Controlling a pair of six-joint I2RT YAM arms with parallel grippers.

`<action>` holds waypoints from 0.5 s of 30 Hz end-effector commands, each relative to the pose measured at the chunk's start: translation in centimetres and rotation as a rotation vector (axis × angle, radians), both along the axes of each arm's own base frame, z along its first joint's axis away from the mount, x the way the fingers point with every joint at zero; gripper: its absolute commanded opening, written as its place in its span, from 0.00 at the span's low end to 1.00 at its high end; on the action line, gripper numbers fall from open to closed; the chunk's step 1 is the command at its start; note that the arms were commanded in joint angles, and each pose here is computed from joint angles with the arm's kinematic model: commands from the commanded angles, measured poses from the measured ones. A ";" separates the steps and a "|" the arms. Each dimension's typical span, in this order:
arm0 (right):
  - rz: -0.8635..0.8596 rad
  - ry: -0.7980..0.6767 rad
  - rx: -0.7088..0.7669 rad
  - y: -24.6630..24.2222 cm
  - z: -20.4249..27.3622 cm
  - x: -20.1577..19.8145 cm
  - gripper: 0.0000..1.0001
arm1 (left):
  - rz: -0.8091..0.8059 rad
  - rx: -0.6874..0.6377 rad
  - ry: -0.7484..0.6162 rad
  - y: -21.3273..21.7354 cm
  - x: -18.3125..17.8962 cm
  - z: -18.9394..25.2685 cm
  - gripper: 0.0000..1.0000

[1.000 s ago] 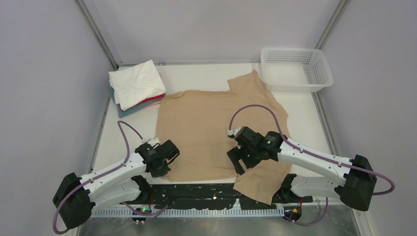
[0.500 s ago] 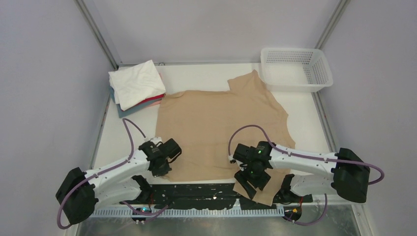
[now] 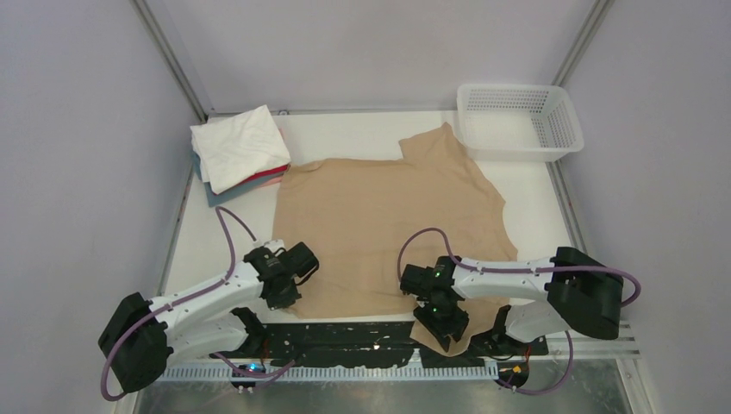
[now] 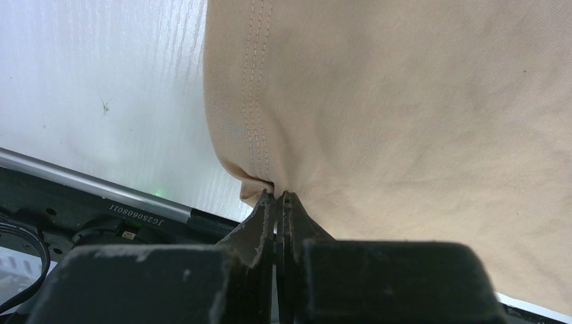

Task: Fold and stack the t-shirts
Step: Grab the side of the flattened tshirt closest away from the robot with both arms

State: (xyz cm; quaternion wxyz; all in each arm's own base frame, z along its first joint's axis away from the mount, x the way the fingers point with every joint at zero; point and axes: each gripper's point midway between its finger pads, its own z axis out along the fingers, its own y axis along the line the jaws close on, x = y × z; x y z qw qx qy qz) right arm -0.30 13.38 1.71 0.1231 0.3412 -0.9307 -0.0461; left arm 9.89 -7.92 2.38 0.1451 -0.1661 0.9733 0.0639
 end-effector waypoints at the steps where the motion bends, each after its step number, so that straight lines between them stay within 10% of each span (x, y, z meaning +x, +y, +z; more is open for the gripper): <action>1: -0.029 -0.033 -0.048 -0.2 -1.1 0.1 0.37 | 0.000 -0.009 -0.044 -0.3 0.9 0.8 0.00; 15: -0.116 -0.196 -0.072 -0.1 -1.9 1.7 0.06 | 0.010 -0.008 -0.067 -0.1 1.0 1.0 0.00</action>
